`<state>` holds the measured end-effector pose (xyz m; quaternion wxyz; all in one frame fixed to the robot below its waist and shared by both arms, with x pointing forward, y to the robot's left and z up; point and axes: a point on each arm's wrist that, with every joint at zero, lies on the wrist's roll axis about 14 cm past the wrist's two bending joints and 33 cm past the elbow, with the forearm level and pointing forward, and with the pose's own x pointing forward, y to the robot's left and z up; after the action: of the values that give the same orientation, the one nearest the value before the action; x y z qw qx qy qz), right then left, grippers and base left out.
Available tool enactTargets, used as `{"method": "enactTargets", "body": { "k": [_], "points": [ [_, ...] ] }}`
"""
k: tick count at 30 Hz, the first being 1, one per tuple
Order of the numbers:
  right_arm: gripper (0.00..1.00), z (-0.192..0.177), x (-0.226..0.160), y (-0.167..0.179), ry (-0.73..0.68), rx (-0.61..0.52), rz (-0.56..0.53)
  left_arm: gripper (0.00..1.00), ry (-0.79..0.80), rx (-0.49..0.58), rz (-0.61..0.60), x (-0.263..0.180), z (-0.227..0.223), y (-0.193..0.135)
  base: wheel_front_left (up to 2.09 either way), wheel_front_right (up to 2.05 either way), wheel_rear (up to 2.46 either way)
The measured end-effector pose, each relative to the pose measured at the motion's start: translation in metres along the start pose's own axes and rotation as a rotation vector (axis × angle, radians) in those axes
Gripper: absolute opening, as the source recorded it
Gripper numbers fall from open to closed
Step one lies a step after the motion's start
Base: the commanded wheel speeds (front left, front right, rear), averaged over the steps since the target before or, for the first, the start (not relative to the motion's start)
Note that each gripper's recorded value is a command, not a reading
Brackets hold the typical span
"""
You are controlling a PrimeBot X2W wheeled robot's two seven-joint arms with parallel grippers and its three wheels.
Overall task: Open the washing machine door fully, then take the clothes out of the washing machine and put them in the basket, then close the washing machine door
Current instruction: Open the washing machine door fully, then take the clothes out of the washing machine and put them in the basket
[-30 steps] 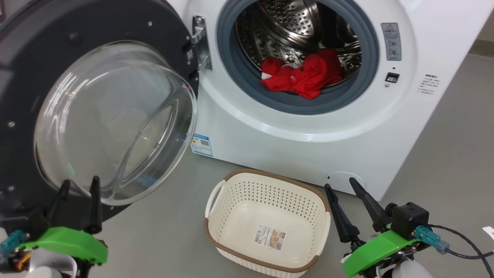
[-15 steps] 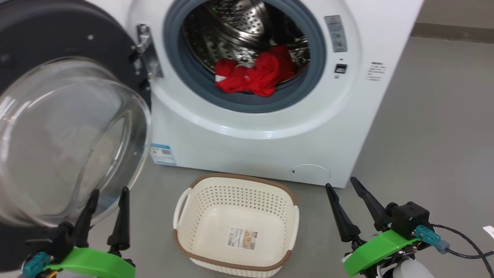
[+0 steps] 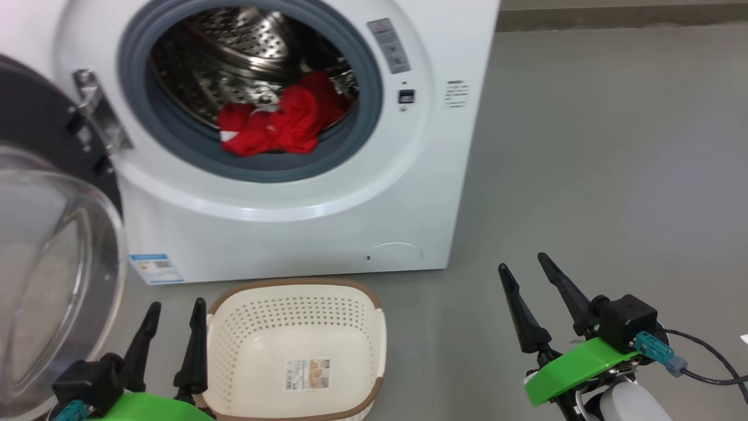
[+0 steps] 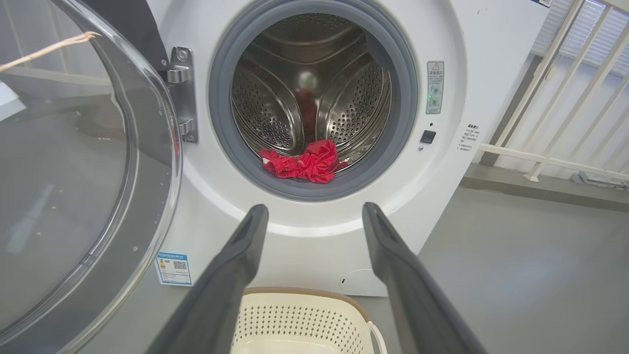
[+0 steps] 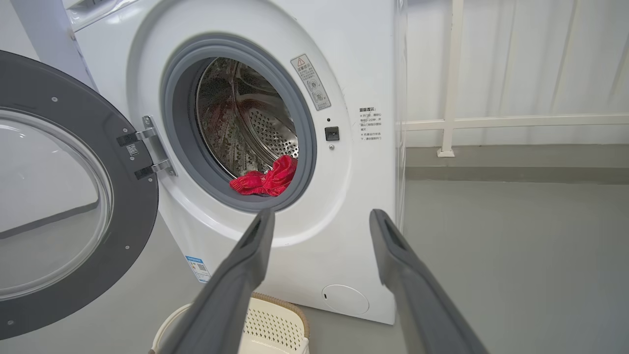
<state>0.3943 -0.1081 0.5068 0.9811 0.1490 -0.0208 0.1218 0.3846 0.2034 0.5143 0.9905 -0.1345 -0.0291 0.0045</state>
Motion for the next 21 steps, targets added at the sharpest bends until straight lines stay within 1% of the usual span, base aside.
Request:
{"method": "enactTargets", "body": {
  "k": [4, 12, 16, 21],
  "points": [
    [1.00, 0.006, -0.009, -0.017, -0.017, -0.010, -0.053, 1.00, 0.013, -0.010, -0.055, 0.010, -0.008, -0.019, 0.00, 0.00, 0.00],
    [1.00, 0.015, -0.023, -0.040, -0.041, -0.021, -0.128, 1.00, 0.033, 0.015, -0.119, 0.021, -0.018, -0.041, 0.00, 0.00, 0.00],
    [1.00, 0.019, -0.027, -0.048, -0.052, -0.028, -0.154, 1.00, 0.049, 0.037, -0.127, 0.018, -0.025, -0.045, 0.00, 0.00, 0.00],
    [1.00, 0.023, -0.028, -0.050, -0.061, -0.031, -0.159, 1.00, 0.046, 0.030, -0.121, 0.015, -0.025, -0.046, 0.00, 0.00, 0.00]
  ]
}}
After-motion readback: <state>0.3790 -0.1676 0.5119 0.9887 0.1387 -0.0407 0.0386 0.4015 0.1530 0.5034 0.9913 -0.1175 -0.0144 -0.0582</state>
